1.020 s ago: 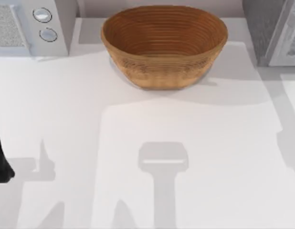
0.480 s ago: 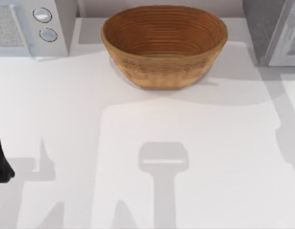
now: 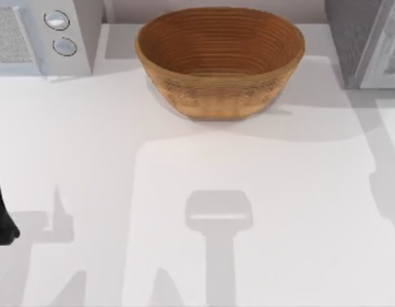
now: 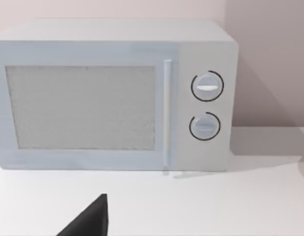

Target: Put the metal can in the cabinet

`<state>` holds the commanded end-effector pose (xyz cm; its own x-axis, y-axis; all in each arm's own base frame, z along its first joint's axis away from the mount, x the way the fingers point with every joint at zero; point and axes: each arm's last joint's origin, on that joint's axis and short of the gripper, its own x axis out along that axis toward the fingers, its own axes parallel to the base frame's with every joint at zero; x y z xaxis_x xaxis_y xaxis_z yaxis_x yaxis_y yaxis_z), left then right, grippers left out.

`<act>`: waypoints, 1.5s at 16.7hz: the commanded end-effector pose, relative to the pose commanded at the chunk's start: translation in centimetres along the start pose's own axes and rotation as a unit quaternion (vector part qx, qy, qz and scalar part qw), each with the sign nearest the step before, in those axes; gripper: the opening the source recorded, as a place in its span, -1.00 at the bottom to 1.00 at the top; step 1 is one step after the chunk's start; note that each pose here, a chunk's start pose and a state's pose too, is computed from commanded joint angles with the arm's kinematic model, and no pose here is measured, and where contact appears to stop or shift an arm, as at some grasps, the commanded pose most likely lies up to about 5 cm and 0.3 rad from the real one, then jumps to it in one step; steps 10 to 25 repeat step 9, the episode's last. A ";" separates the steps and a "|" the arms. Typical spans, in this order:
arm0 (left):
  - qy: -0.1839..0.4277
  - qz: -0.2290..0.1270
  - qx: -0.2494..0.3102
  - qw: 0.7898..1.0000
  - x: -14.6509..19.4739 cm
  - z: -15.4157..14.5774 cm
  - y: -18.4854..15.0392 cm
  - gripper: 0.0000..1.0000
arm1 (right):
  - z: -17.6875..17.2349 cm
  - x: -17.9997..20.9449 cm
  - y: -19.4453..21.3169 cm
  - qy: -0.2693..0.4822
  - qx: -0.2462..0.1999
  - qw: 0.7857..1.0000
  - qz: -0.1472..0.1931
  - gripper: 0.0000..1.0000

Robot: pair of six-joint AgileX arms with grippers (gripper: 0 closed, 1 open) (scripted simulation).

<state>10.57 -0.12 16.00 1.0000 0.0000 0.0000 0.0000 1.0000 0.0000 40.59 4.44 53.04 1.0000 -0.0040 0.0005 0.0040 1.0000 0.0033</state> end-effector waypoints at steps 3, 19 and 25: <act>0.000 0.000 0.000 1.000 0.0 0.0 0.0 1.00 | 0.0 0.0 0.0 0.000 0.000 1.000 0.000 0.96; 0.000 0.000 0.000 1.000 0.0 0.0 0.0 1.00 | 0.0 0.0 0.0 0.000 0.000 1.000 0.000 1.00; 0.000 0.000 0.000 1.000 0.0 0.0 0.0 1.00 | 0.0 0.0 0.0 0.000 0.000 1.000 0.000 1.00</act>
